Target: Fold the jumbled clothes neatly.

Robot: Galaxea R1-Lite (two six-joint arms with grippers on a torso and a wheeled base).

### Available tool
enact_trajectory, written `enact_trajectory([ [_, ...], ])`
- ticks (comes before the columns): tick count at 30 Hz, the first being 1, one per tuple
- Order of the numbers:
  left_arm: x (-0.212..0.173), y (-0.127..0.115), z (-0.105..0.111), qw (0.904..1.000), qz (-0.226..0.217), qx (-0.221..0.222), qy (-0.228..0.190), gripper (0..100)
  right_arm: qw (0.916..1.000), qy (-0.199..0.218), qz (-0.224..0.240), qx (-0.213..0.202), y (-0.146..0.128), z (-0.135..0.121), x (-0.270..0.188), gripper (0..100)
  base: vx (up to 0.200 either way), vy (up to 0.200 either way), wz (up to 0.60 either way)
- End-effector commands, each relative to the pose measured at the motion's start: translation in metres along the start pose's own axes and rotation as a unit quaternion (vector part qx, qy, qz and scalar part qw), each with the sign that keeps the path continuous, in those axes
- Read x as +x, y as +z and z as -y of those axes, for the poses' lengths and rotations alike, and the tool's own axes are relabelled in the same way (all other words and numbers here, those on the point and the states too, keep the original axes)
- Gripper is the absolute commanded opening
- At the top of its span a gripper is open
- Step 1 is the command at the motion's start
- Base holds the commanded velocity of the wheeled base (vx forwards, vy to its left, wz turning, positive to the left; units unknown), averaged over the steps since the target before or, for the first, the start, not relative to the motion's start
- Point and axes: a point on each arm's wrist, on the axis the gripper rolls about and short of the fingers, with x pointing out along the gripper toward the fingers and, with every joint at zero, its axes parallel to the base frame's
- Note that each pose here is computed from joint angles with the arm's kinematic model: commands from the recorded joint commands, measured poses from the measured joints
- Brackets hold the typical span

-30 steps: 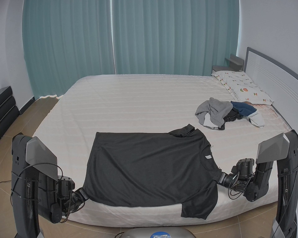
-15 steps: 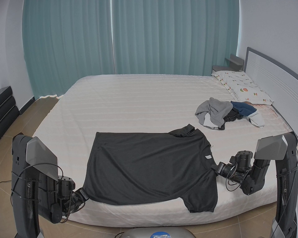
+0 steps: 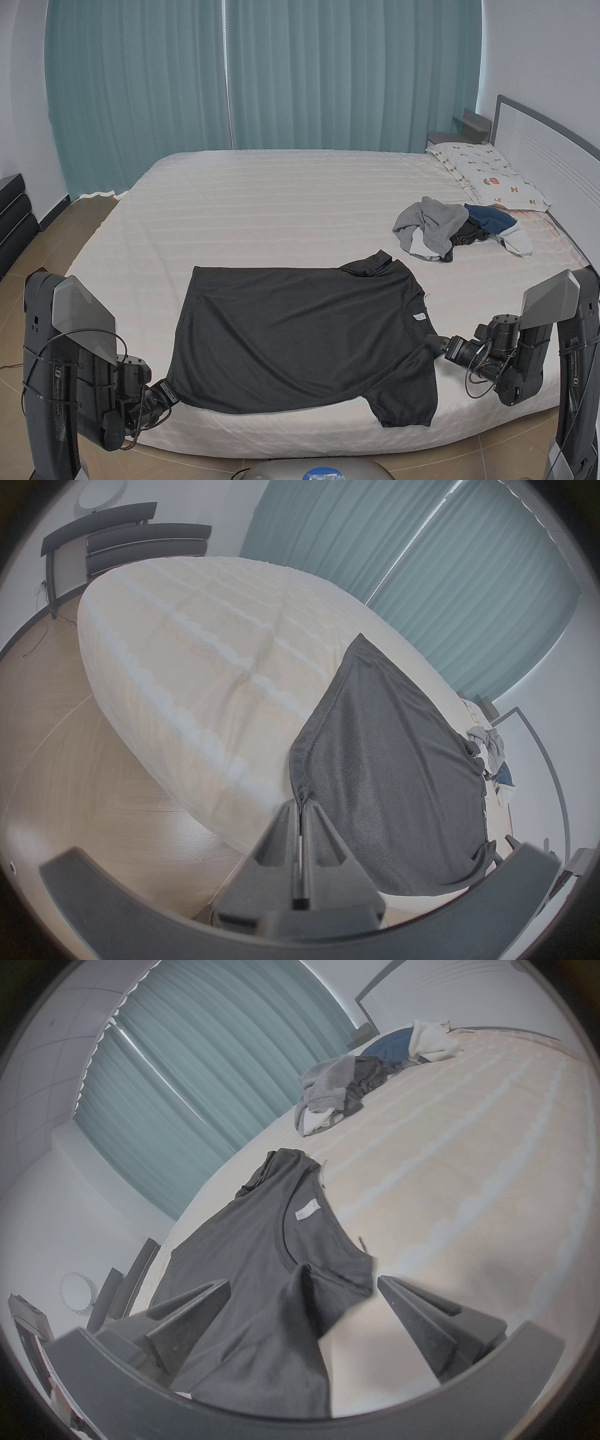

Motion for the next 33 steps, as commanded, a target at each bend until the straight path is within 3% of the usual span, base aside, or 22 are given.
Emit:
enact_trajectory([
  [1, 0.0, 0.001, 0.001, 1.0, 0.004, 0.0, -0.005, 0, 0.9997, 0.017, -0.011, 0.014, 0.012, 0.0, -0.035, 100, 0.0, 0.0, 0.0],
  [5, 0.0, 0.001, 0.001, 1.0, 0.005, -0.001, -0.005, 0, 0.993, 0.066, -0.097, 0.013, -0.009, -0.003, -0.053, 100, 0.0, 0.0, 0.0],
  [7, 0.0, 0.001, 0.001, 1.0, 0.004, 0.0, -0.005, 0, 0.9918, 0.071, -0.106, 0.007, -0.013, -0.004, -0.053, 100, 0.0, 0.0, 0.0],
  [10, 0.0, 0.001, 0.001, 1.0, 0.004, 0.0, -0.005, 0, 0.9876, 0.062, -0.14, -0.035, -0.032, 0.006, -0.05, 100, 0.0, 0.0, 0.0],
  [33, 0.0, 0.0, 0.0, 1.0, 0.003, 0.001, -0.004, 0, 0.9817, 0.081, -0.161, -0.061, -0.045, -0.004, -0.042, 100, 0.0, 0.0, 0.0],
])
